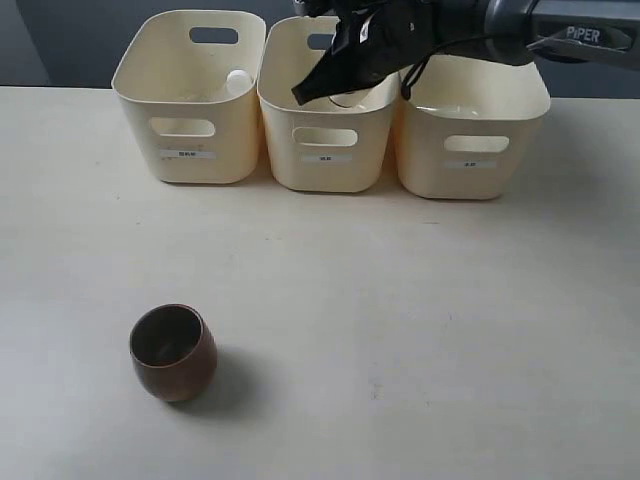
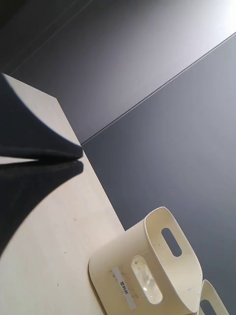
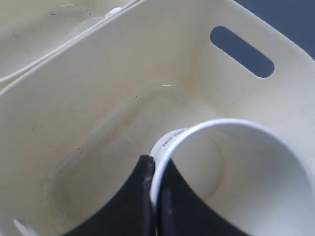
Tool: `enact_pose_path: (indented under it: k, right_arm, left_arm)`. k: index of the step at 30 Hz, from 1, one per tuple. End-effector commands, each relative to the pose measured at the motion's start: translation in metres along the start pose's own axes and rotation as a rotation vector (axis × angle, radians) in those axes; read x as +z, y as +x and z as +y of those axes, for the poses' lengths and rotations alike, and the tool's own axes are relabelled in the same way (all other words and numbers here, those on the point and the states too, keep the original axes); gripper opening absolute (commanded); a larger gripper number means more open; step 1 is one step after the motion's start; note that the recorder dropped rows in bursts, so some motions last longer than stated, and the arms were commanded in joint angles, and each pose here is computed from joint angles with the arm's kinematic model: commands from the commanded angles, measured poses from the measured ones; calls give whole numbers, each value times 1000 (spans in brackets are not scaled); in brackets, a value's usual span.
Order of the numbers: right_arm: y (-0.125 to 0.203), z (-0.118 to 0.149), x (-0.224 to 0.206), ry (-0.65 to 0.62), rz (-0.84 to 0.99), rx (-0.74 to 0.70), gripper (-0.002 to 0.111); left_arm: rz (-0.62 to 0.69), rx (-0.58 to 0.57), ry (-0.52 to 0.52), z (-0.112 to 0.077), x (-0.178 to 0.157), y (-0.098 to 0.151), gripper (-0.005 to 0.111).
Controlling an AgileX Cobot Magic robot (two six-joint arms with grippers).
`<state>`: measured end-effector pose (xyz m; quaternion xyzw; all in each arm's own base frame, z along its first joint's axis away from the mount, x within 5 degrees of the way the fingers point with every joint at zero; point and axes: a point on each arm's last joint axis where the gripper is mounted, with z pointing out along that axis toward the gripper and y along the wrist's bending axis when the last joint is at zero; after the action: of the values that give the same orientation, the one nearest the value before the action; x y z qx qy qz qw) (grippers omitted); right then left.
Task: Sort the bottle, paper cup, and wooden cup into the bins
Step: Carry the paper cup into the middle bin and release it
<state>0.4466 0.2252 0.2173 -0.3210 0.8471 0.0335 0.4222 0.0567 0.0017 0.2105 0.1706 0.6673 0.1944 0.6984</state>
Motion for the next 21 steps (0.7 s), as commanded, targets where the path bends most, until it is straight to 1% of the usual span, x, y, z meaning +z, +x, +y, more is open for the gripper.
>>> enact_pose_path:
  k: [1,6,8,10,11,14,16,18,21]
  right_arm:
    - [7,-1,8,-7,31,-12,-1]
    - [7,-1,8,-9,33,-10,0]
    - [8,-1,8,-10,39,-10,7]
    - [8,0,8,-12,47,-10,18]
    - [8,0,8,-13,49,-10,26]
    - [8,0,8,-15,43,1,42]
    - [7,0,8,-16,33,8,48]
    - [6,0,8,-19,23,24,52]
    - [5,0,7,-18,18,26,53]
  left_arm:
    - [-9,-11,-2,0,0,0,0]
    - [-9,-11,-2,0,0,0,0]
    - [-9,-11,-2,0,0,0,0]
    - [-9,-11,-2,0,0,0,0]
    - [-9,-11,-2,0,0,0,0]
    - [-9,-11,-2,0,0,0,0]
    - [-9,-11,-2,0,0,0,0]
    - [-9,-11,-2,0,0,0,0]
    - [-9,-11,-2,0,0,0,0]
